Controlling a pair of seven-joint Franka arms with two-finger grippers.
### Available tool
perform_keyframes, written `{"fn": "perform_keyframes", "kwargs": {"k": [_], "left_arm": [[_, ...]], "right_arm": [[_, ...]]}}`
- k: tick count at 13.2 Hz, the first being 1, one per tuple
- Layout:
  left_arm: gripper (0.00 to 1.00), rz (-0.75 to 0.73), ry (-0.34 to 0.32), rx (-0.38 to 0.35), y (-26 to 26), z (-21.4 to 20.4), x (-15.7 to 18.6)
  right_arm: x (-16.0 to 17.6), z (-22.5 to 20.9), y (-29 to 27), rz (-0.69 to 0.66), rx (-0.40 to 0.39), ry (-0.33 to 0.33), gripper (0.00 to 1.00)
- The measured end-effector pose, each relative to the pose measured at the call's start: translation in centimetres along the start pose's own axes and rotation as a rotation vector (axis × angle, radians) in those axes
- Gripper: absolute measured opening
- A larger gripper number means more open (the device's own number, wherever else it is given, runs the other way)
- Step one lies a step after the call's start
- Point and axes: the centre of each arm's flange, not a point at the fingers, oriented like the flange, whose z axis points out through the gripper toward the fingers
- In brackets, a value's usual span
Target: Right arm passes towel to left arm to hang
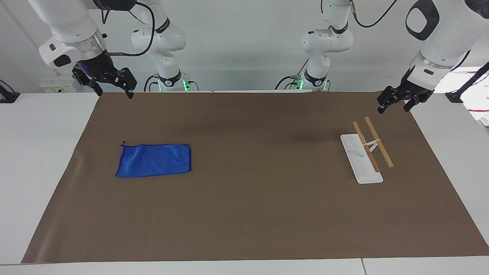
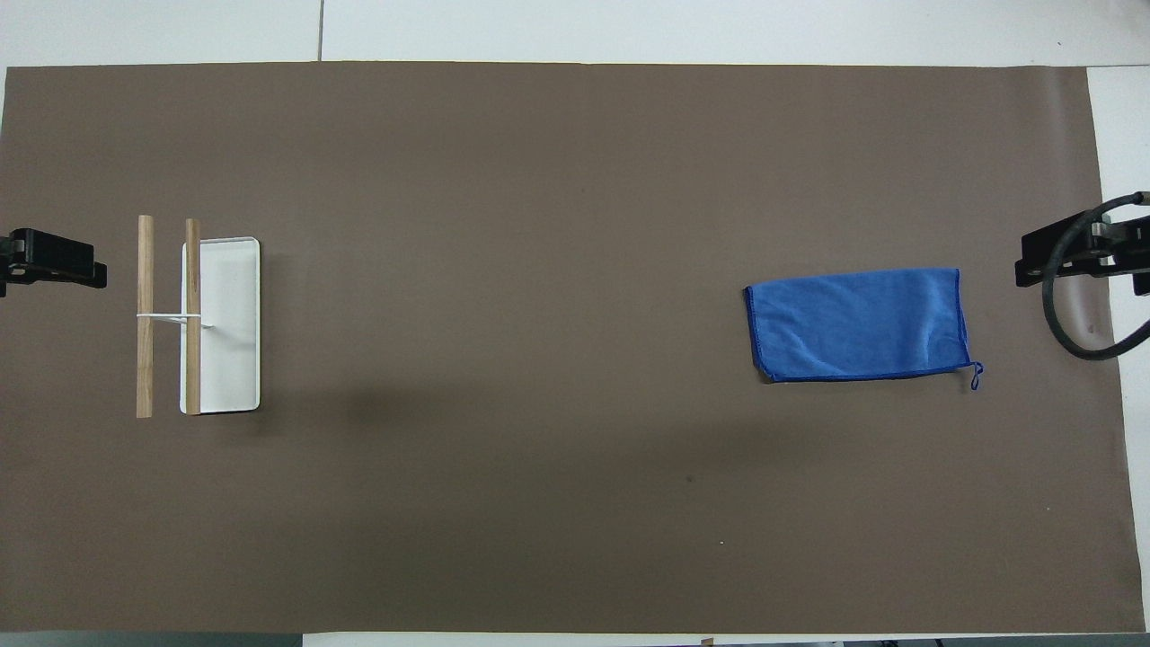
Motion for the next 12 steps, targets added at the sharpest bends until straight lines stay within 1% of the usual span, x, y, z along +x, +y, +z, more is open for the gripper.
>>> {"fn": "perform_keyframes", "kwargs": {"k": [9, 10, 12], "left_arm": [[1.0, 0.0, 0.0, 0.0, 0.0, 0.0, 0.0], [1.0, 0.0, 0.0, 0.0, 0.0, 0.0, 0.0], [1.0, 0.0, 0.0, 0.0, 0.0, 0.0, 0.0]], "right_arm": [[0.1, 0.3, 0.0, 0.001, -0.001, -0.006, 1.0], [0.1, 0.6, 0.1, 0.002, -0.001, -0.008, 1.0], [0.3, 2.3, 0.1, -0.003, 0.002, 0.014, 1.0]]}}
